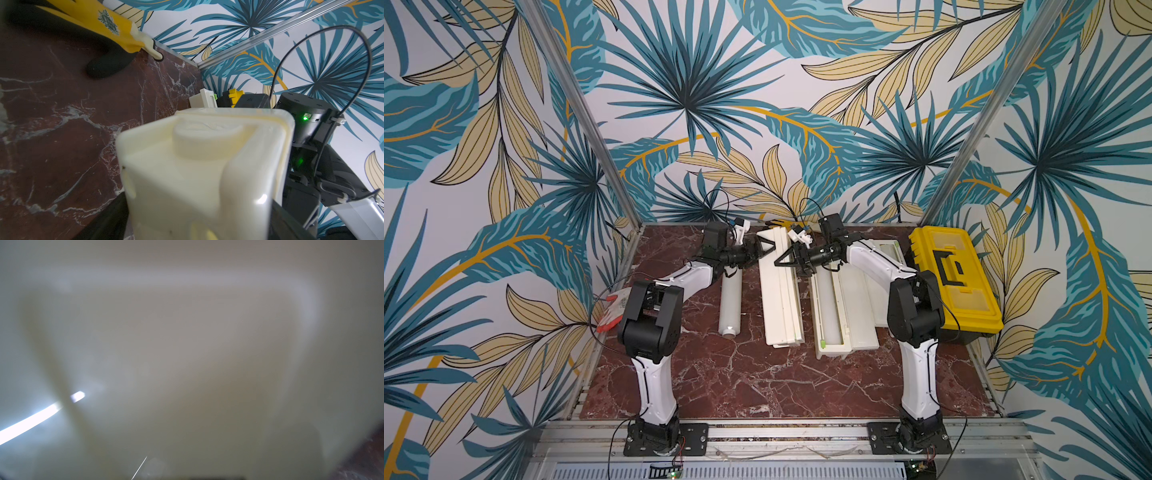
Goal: Put plastic wrap rolls into dispensers
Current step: Open the lid of the plastic wrap cutting box.
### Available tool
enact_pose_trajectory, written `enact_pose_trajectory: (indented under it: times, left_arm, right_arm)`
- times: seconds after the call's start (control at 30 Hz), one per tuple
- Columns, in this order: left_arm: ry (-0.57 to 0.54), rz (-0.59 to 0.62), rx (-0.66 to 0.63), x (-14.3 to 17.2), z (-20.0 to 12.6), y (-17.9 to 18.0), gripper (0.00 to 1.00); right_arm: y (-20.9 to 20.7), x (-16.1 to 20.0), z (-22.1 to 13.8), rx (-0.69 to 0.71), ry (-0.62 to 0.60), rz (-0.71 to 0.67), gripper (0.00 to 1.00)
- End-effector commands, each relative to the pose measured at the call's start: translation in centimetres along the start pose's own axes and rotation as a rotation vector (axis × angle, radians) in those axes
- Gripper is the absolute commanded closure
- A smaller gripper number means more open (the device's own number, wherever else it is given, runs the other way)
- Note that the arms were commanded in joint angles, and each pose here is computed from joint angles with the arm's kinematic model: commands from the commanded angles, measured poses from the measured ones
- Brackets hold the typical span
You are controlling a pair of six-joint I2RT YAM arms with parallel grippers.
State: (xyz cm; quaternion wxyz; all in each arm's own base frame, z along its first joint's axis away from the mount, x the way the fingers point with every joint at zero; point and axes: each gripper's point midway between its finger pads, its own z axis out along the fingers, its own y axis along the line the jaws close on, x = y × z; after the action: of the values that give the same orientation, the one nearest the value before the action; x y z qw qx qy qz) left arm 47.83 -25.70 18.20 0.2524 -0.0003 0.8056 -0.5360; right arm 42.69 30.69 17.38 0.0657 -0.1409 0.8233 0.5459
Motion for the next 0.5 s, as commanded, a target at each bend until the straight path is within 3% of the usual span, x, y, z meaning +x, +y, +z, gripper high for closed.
enact_pose_trajectory:
  times: [0.0, 0.23, 0.47]
  left_arm:
    - [0.096, 0.102, -0.126, 4.0, 4.3, 1.0, 0.10]
    - [0.130, 0.078, -0.129, 5.3, 5.3, 1.0, 0.05]
    - [0.186, -0.018, -0.317, 7.1, 5.7, 5.3, 0.09]
  right_arm:
    - [9.6, 2.8, 1.7, -0.225, 0.122, -0.185, 0.31]
    - [7.8, 3.0, 2.1, -0.142, 0.132, -0.155, 0.31]
    - [3.6, 3.9, 3.1, -0.011, 0.188, -0.010, 0.33]
